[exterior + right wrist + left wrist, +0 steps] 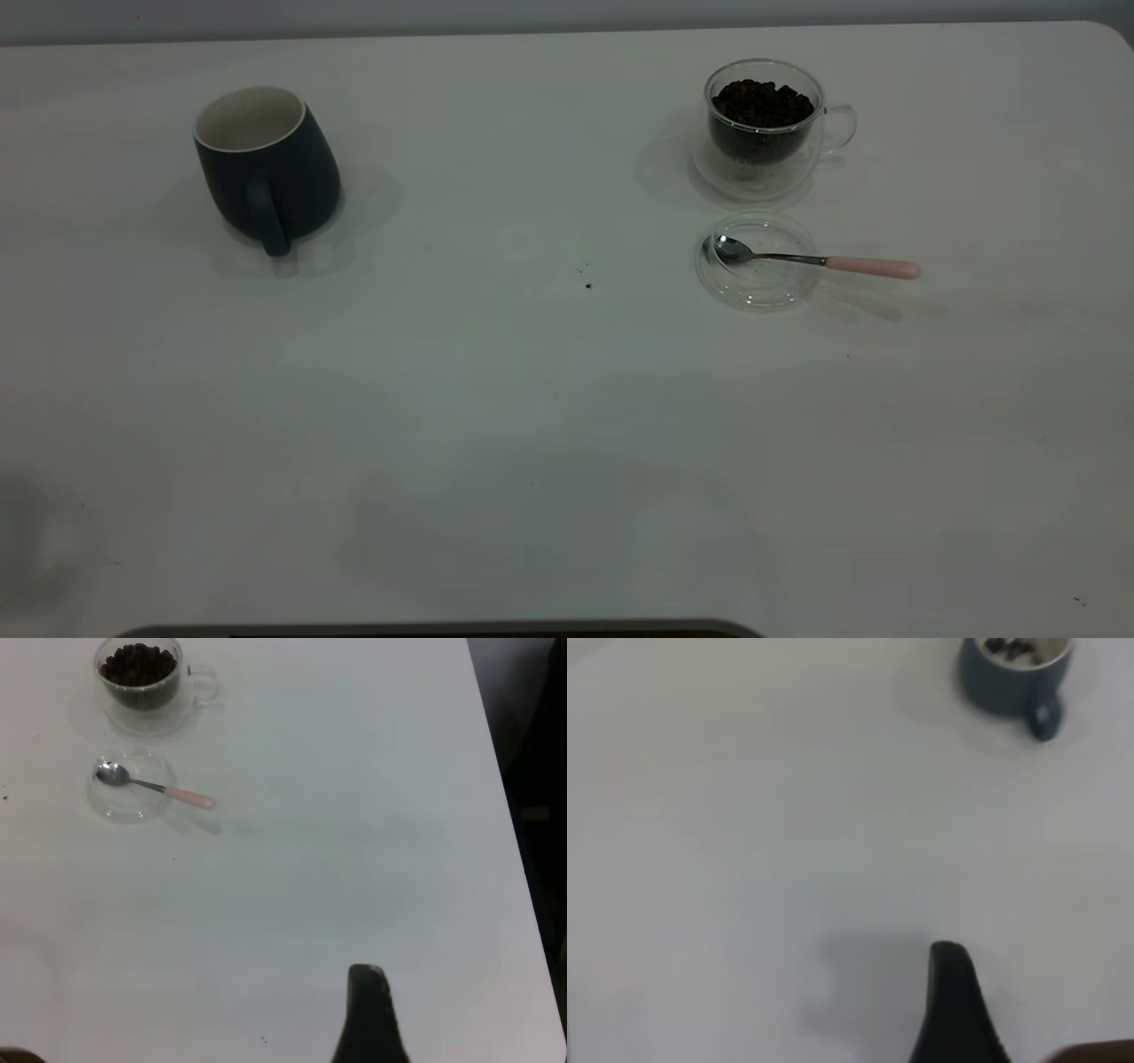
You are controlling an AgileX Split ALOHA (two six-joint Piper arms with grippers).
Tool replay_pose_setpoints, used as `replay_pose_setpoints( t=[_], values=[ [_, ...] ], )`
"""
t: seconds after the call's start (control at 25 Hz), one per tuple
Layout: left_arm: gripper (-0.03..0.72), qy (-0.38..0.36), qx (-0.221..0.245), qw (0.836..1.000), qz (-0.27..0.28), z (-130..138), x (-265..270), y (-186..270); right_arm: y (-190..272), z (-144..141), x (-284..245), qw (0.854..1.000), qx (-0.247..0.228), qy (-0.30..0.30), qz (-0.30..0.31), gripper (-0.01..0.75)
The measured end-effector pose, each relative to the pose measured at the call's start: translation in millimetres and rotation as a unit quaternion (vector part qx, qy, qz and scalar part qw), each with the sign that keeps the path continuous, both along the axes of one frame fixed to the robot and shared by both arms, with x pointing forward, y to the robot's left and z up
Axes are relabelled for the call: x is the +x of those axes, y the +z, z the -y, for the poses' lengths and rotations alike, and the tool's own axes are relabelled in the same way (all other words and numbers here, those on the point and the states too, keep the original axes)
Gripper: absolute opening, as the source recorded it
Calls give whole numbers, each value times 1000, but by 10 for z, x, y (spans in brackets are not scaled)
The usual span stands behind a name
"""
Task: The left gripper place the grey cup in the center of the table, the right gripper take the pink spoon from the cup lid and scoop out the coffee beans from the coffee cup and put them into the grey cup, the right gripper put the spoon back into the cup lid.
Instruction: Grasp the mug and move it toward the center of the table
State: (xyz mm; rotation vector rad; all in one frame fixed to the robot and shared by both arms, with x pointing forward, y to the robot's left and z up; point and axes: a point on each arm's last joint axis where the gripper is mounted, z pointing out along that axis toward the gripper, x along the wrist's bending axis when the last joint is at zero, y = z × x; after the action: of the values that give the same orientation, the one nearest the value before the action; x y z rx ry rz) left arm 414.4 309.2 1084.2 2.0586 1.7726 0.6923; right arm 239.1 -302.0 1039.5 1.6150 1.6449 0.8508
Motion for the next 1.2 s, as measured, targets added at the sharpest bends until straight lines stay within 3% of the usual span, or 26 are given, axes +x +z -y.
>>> replay_pose_setpoints(
  t=[0.28, 0.48, 0.72, 0.88, 1.2],
  values=[
    [565, -113, 79, 987, -81, -48, 1305, -355, 0, 0, 0, 1000, 0, 0, 0, 591],
    [565, -206, 117, 962, -134, -28, 2169, -898, -1, 0, 0, 1000, 0, 0, 0, 591],
    [565, -331, 160, 914, -171, 228, 2896, -1520, -1, 0, 0, 1000, 0, 0, 0, 591],
    [565, -358, 172, 903, -167, 307, 3126, -1722, -1, 0, 0, 1000, 0, 0, 0, 591],
    [565, -480, 220, 823, -210, 279, 3085, -1891, -1, 0, 0, 1000, 0, 0, 0, 591]
  ],
)
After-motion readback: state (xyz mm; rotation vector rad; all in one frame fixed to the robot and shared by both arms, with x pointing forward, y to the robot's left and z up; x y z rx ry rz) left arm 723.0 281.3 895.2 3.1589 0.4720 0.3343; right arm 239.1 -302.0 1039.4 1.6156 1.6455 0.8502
